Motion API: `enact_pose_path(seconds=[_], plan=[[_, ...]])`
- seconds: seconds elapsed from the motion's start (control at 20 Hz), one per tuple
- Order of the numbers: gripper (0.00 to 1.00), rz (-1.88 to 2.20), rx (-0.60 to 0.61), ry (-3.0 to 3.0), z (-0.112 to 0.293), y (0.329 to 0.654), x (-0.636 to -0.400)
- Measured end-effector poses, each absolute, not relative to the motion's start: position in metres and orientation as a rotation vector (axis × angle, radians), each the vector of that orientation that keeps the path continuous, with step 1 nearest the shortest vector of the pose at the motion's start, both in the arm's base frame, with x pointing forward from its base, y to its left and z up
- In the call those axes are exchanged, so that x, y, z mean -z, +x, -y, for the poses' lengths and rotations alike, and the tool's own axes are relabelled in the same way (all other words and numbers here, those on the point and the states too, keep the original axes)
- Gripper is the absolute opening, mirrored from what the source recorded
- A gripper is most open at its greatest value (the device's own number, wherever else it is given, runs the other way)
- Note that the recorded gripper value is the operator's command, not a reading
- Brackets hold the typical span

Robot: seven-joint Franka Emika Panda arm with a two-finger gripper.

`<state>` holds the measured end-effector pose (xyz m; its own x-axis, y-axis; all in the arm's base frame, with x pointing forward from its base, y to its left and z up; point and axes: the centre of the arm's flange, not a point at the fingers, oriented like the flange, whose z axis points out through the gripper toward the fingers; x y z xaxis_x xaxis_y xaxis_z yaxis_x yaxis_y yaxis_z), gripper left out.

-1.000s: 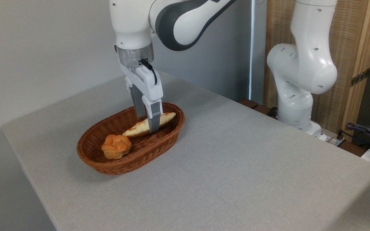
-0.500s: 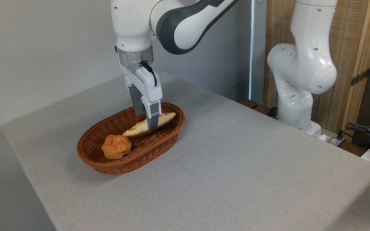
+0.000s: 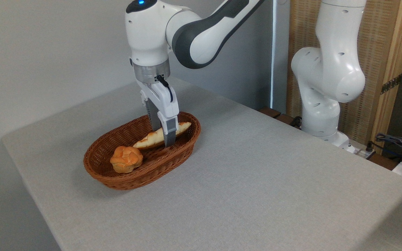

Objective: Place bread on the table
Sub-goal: 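Lower the open gripper onto the long pale bread roll, then close the gripper on the bread roll and lift it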

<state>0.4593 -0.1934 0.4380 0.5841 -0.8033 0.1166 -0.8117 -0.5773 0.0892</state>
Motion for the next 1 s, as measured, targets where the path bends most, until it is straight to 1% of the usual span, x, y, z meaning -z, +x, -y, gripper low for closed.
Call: enact_pose_path(seconds=[0.05, 0.1, 0.55, 0.75, 0.9, 1.0], plan=[[0.41, 1.372, -0.098, 2.676, 0.194, 0.459, -0.437], [0.4, 1.374, -0.097, 2.675, 0.194, 0.459, -0.437], [0.4, 1.382, -0.093, 2.67, 0.197, 0.458, -0.435], [0.42, 1.382, -0.093, 2.67, 0.197, 0.458, -0.436], [0.42, 1.379, -0.103, 2.672, 0.196, 0.459, -0.439], [0.47, 1.373, -0.104, 2.672, 0.194, 0.462, -0.447]])
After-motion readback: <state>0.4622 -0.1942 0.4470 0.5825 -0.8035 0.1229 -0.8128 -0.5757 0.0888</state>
